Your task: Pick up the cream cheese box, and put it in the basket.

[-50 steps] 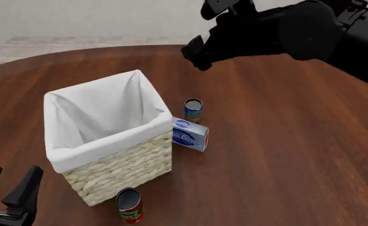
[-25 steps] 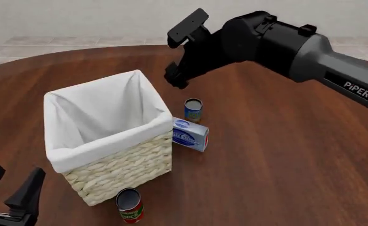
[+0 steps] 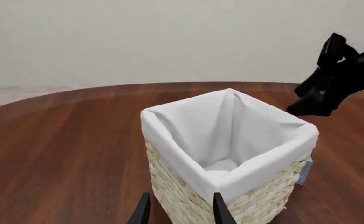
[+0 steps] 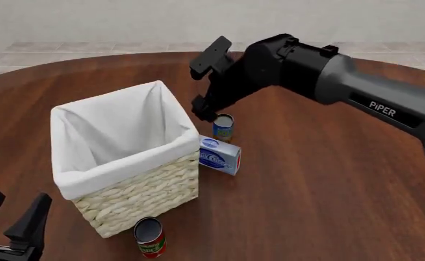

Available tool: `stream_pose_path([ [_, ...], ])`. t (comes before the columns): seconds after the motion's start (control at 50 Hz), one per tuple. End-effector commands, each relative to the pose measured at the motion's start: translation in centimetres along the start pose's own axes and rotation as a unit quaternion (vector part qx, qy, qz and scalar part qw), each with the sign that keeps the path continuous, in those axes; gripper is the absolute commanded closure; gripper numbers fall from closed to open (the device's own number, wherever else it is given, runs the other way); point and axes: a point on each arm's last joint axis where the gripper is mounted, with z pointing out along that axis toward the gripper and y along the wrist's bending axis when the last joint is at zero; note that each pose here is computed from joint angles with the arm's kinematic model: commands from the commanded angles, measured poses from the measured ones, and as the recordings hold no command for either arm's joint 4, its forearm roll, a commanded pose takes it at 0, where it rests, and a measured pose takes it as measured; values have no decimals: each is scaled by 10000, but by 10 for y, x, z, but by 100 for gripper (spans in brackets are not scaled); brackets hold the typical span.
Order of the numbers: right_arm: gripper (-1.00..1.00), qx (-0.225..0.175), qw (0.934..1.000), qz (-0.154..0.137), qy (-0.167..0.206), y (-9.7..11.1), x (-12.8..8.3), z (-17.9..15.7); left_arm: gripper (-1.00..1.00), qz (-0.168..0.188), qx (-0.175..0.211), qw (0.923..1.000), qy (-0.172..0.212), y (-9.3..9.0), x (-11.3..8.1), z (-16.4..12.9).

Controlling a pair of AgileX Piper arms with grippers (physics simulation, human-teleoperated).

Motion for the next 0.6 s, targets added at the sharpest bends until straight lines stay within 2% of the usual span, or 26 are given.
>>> stream_pose_path([
  [0.02,-100,-17,9994,-150,300,-8,12,16,-100,16,17,10000,-3,0,0,0],
  [0.2,-100,41,9993,-75,365,-19,14,29,-100,7,13,10000,14,0,0,0],
  [0.46,-100,-15,9986,52,528,-16,25,45,-100,2,16,10000,19,0,0,0],
  [0.6,-100,-86,9980,87,613,-8,32,57,-100,6,18,10000,21,0,0,0],
])
